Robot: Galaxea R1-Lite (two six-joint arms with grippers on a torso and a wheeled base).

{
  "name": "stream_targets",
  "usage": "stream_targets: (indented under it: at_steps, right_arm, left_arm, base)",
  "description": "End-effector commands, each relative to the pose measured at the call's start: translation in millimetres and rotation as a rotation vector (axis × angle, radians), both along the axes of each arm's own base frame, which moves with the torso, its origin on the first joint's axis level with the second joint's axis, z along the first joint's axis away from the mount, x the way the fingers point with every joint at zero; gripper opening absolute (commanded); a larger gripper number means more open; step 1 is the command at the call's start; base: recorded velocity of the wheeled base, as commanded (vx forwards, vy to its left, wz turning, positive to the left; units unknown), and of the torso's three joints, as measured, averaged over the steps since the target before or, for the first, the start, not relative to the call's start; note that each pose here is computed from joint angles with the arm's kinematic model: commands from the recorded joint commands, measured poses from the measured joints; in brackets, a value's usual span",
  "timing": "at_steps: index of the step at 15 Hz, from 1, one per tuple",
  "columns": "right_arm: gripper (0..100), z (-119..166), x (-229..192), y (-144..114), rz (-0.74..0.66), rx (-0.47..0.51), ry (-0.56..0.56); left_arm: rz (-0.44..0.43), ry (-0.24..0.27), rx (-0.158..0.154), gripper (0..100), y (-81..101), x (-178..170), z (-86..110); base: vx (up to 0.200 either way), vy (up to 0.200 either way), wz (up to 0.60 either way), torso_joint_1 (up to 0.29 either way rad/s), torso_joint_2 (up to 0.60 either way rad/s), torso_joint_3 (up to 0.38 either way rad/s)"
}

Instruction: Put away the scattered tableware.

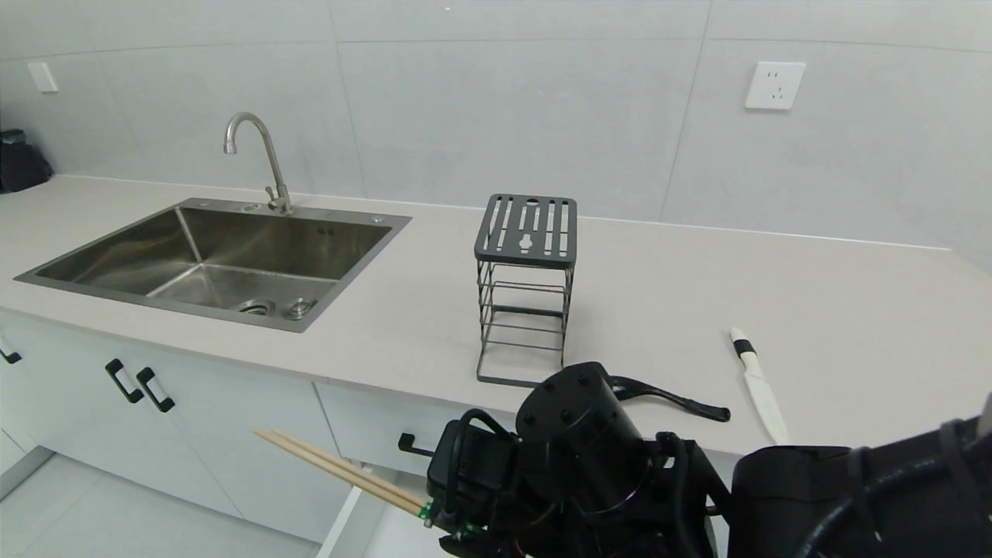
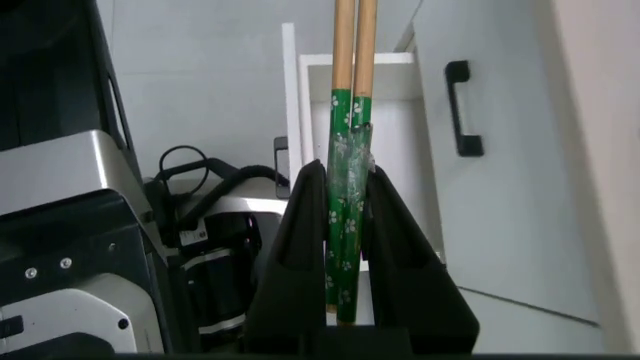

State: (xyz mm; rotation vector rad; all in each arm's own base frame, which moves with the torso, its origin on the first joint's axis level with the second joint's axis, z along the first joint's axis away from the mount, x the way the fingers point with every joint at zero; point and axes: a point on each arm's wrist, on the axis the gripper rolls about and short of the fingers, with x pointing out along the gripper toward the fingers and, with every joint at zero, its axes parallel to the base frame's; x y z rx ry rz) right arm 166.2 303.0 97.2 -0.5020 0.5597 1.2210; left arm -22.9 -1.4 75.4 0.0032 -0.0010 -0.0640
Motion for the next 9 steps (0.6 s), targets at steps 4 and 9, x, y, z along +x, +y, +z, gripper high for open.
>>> stream_targets:
  at_steps: [4, 9]
  right_arm:
    - [0, -12.0, 3.0, 7.8, 0.001, -0.023, 0.017]
    - [0, -14.4, 3.5, 8.6, -0.001, -0.029, 0.019]
  left_arm:
    - [0.000, 0.001, 0.000, 100, 0.0, 0.1, 0.1]
    - [0.000, 0.001, 0.000, 100, 0.0, 0.1, 0.1]
  base:
    - [0.000, 0.000, 0.00, -0.245, 0.49, 0.239]
    - [0.000, 0.000, 0.00, -0.244, 0.47, 0.224]
